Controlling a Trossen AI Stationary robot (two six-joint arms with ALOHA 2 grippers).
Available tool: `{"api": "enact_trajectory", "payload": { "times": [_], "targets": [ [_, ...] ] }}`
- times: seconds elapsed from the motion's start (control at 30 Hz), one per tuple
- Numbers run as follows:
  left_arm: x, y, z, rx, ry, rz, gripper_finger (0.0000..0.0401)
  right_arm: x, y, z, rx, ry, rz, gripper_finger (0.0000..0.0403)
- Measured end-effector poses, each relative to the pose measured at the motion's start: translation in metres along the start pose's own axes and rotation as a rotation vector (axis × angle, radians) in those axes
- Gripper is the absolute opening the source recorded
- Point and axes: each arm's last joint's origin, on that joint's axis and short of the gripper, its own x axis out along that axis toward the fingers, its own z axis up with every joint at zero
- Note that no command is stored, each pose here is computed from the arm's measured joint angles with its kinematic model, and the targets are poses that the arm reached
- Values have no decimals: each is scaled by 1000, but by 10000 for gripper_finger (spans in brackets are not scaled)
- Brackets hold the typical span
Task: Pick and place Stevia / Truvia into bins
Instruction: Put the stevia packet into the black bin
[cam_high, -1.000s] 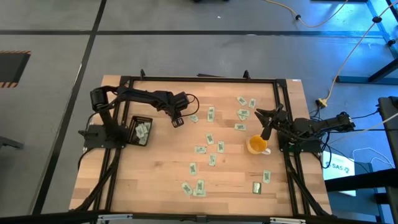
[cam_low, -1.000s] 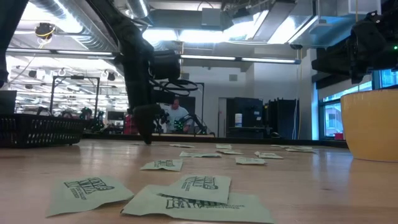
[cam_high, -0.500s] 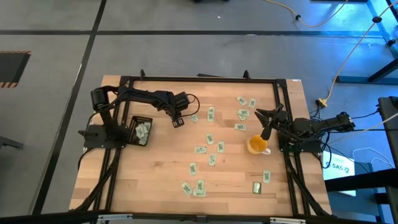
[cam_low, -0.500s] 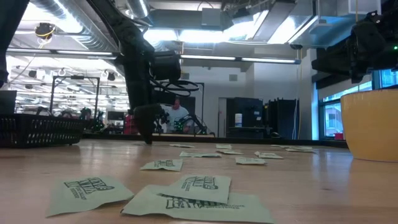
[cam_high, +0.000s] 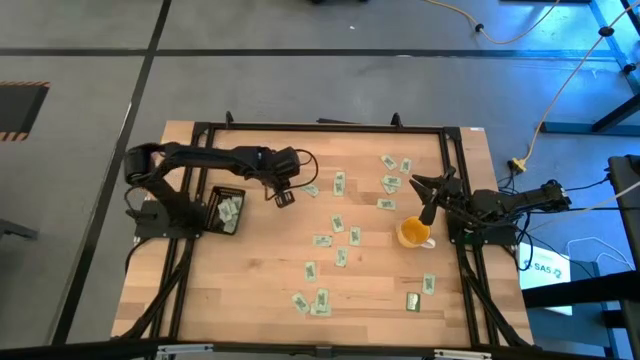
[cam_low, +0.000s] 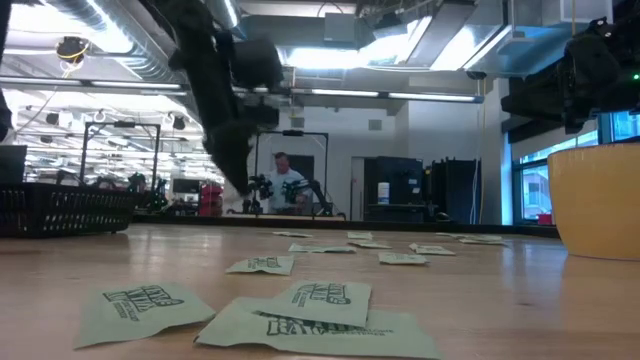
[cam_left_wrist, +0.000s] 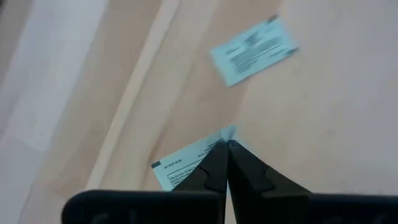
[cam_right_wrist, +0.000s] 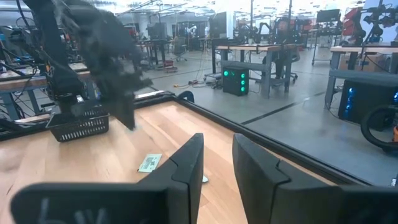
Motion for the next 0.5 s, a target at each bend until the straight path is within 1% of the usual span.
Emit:
{"api": "enact_trajectory", "payload": {
  "times": [0.07, 0.17, 0.23, 0.3, 0.4, 0.5],
  "targets": [
    [-15, -6, -2, -15, -16, -28, 3, 0, 0, 0, 0, 0, 0, 90],
    [-35, -14, -12, -45, 18, -44, 3, 0, 0, 0, 0, 0, 1, 90],
    [-47, -19, -21, -74, 54, -32, 3, 0, 0, 0, 1, 0, 0, 90],
    [-57, -23, -30, -120, 83, 13, 3, 0, 0, 0, 0, 0, 0, 90],
    [-69, -27, -43, -189, 123, 118, 3, 0, 0, 0, 23, 0, 1, 90],
    [-77, -32, -55, -230, 176, 171, 3, 0, 0, 0, 39, 0, 1, 90]
  ]
}}
